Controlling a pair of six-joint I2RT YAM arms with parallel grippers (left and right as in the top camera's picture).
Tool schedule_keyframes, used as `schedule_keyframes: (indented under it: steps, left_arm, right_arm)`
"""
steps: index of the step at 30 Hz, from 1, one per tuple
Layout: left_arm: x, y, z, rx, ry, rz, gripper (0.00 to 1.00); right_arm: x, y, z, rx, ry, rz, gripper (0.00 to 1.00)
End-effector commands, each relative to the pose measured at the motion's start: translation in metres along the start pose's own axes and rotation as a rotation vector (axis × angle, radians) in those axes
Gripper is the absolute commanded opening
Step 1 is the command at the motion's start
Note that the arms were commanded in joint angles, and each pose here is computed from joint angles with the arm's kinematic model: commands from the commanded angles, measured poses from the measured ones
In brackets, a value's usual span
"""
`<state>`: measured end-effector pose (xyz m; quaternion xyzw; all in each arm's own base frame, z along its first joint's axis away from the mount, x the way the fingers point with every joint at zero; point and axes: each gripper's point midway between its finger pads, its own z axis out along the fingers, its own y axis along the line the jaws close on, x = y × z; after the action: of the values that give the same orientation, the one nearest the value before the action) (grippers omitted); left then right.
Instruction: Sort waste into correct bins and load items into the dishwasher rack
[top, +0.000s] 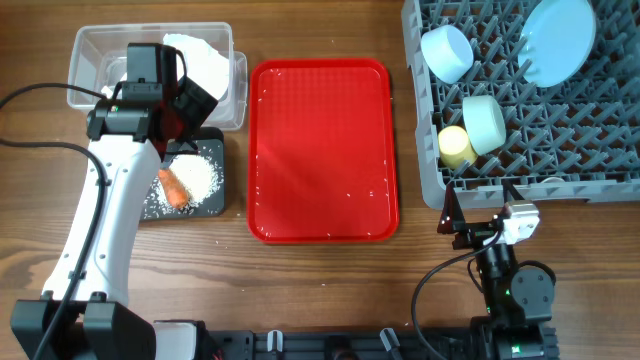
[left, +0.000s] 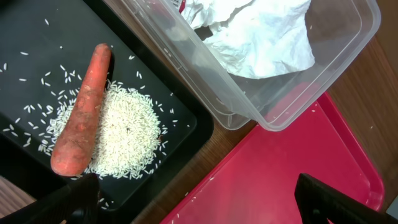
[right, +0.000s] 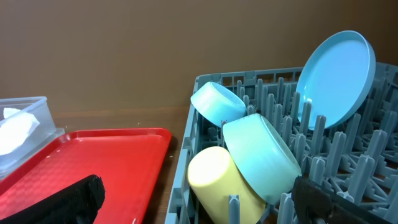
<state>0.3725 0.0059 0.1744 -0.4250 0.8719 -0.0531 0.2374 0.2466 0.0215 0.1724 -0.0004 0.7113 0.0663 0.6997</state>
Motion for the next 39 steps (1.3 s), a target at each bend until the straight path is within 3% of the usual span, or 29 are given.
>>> schedule_keyframes:
  steps: [1, 6, 10, 15, 17, 20, 29, 39]
  left_arm:
    - [0.0, 0.002, 0.004, -0.01, 0.003, -0.01, 1.0]
    - [-0.009, 0.012, -0.002, -0.058, -0.052, -0.01, 1.0]
    - [-0.016, -0.009, -0.029, 0.064, -0.124, 0.018, 1.0]
    - [-0.018, -0.049, -0.081, 0.379, -0.336, 0.36, 1.0]
    - [-0.003, -0.043, -0.095, 0.464, -0.398, 0.506, 1.0]
    - [0.019, -0.023, -0.102, 0.57, -0.496, 0.602, 1.0]
    - [0.065, 0.051, -0.065, 0.685, -0.677, 0.548, 1.0]
    - [0.078, 0.072, -0.056, 0.731, -0.774, 0.52, 1.0]
  right_arm:
    - [0.001, 0.002, 0.0, -0.015, 0.002, 0.014, 1.0]
    - [0.001, 0.002, 0.0, -0.015, 0.002, 0.014, 1.0]
    - [0.001, 0.002, 0.0, -0.015, 0.002, 0.014, 1.0]
    - [0.001, 0.002, 0.0, -0.015, 0.002, 0.014, 1.0]
    - [0.001, 0.002, 0.0, -0.015, 0.002, 0.014, 1.0]
    - [0.001, 0.002, 0.0, -0.015, 0.002, 0.014, 1.0]
    - [0.001, 0.002, 0.0, -0.015, 0.002, 0.014, 1.0]
    - [0.001, 0.002, 0.0, -0.015, 0.002, 0.014, 1.0]
